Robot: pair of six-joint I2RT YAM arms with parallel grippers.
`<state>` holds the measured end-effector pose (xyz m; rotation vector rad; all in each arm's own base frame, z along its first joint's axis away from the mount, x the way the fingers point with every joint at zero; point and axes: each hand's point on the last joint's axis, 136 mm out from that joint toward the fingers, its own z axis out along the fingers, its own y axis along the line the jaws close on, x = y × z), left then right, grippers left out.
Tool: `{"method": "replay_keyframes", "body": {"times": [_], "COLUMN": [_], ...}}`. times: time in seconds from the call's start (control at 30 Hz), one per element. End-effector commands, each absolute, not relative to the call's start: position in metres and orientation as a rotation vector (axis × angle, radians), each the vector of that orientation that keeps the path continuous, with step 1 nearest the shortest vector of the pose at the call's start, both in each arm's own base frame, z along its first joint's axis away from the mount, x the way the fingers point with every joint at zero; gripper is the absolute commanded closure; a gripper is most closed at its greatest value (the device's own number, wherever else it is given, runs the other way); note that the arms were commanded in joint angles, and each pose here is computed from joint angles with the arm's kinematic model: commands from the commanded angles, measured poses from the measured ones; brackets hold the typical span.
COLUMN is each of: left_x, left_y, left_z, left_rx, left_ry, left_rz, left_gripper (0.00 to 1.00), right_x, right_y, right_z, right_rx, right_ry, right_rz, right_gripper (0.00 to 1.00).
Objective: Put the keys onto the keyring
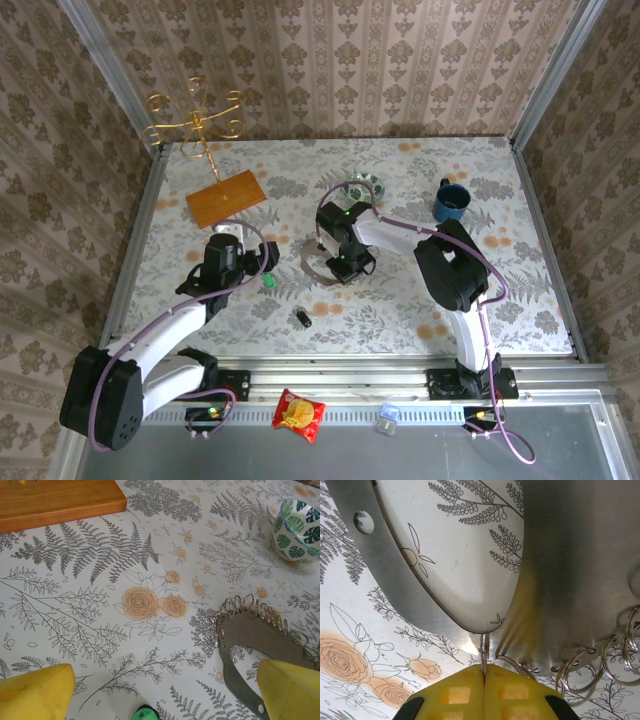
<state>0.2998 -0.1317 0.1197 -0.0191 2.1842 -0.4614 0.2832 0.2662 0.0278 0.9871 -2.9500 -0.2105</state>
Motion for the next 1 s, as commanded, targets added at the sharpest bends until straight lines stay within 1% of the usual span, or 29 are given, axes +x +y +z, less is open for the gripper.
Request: {"method": "replay_keyframes", "body": {"times": [0.0, 0.1, 0.2, 0.3, 0.4, 0.53, 0.6, 0.73, 0.9, 0.97], "left_x": [0.304, 0.304, 0.302, 0.295, 0.288, 0.280, 0.275, 0.272, 0.249, 0.239], "left_y": [-0.142, -0.162, -0.185, -0.210, -0.233, -0.256, -0.263, -0.271, -0.285, -0.289], "left_z": [0.147, 0.170, 0.192, 0.211, 0.225, 0.236, 0.243, 0.257, 0.240, 0.238], "left_rx": [0.090, 0.280, 0.520, 0.779, 1.009, 1.223, 1.289, 1.308, 1.389, 1.404], "left_ry": [2.113, 2.034, 1.927, 1.808, 1.683, 1.546, 1.474, 1.367, 1.309, 1.273], "left_rz": [-0.478, -0.514, -0.494, -0.483, -0.498, -0.534, -0.547, -0.572, -0.758, -0.836], "left_gripper": [0.07, 0.10, 0.17, 0.22, 0.29, 0.40, 0.45, 0.51, 0.54, 0.57], "right_x": [0.284, 0.286, 0.287, 0.283, 0.283, 0.274, 0.270, 0.267, 0.260, 0.255], "right_y": [0.266, 0.263, 0.263, 0.265, 0.267, 0.273, 0.273, 0.271, 0.278, 0.279], "right_z": [0.060, 0.084, 0.111, 0.136, 0.158, 0.185, 0.194, 0.208, 0.209, 0.222], "right_rx": [1.088, 1.194, 1.326, 1.535, 1.720, 1.966, 2.036, 2.075, 2.110, 2.144], "right_ry": [-3.010, -3.069, -3.124, -3.101, -3.076, -2.993, -2.981, -3.022, -3.031, -3.047], "right_rz": [-0.241, -0.257, -0.311, -0.374, -0.434, -0.539, -0.566, -0.599, -0.783, -0.891], "right_gripper": [1.00, 1.00, 1.00, 1.00, 1.00, 1.00, 1.00, 1.00, 1.00, 1.00]}}
